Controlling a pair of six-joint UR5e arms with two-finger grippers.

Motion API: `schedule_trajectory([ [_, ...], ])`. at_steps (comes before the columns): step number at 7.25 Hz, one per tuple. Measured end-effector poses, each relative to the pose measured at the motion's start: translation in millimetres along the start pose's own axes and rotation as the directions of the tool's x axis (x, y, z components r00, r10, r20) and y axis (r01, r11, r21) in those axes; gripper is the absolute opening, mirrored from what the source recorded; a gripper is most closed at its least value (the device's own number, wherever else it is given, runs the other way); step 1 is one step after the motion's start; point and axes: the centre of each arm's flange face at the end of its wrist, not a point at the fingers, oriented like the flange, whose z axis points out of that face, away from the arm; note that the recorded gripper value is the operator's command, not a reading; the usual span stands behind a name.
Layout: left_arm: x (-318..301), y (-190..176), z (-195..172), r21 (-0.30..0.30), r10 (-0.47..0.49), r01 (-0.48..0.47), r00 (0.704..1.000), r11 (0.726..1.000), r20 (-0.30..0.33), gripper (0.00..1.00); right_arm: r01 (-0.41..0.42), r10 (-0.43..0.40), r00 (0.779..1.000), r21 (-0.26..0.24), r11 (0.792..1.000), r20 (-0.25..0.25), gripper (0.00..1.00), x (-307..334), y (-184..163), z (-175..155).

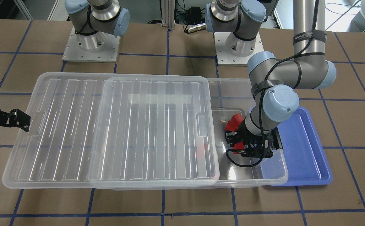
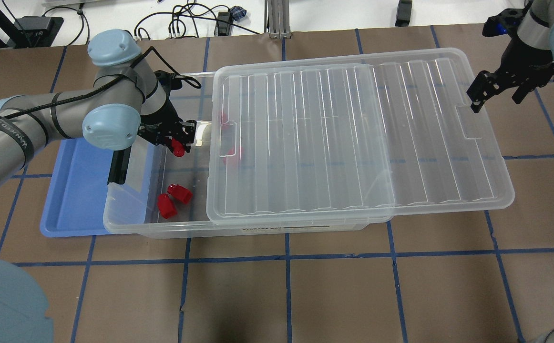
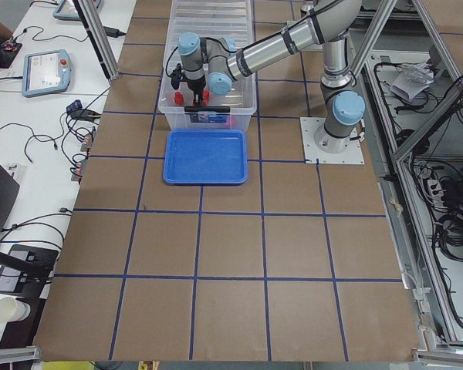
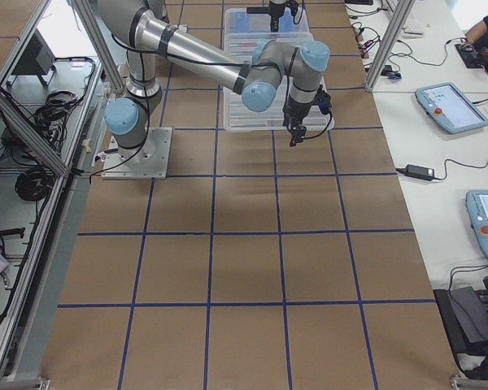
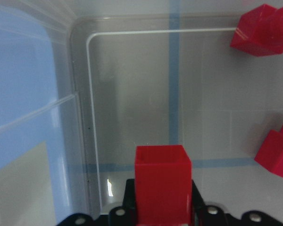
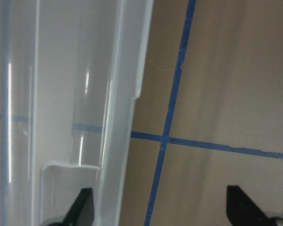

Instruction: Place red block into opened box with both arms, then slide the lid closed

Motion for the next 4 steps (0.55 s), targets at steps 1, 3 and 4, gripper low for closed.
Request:
schedule_trajectory([
  [1, 3, 0, 6, 0.006, 0.009, -0.009, 1.000, 1.000, -0.002, 0.16, -0.019, 0.019, 1.000, 0.018, 1.000, -0.007, 1.00, -2, 5, -13],
  [3, 4, 7, 22, -0.017, 0.013, -0.013, 1.000, 1.000, 0.000, 0.59, -0.076, 0.077, 0.997, 0.048, 0.996, -0.017, 1.00, -9, 18, -47],
  [4, 4, 10, 31, -0.021, 0.006, -0.006, 1.000, 1.000, -0.001, 0.84, -0.089, 0.091, 0.996, 0.058, 0.994, -0.021, 1.00, -12, 25, -65],
])
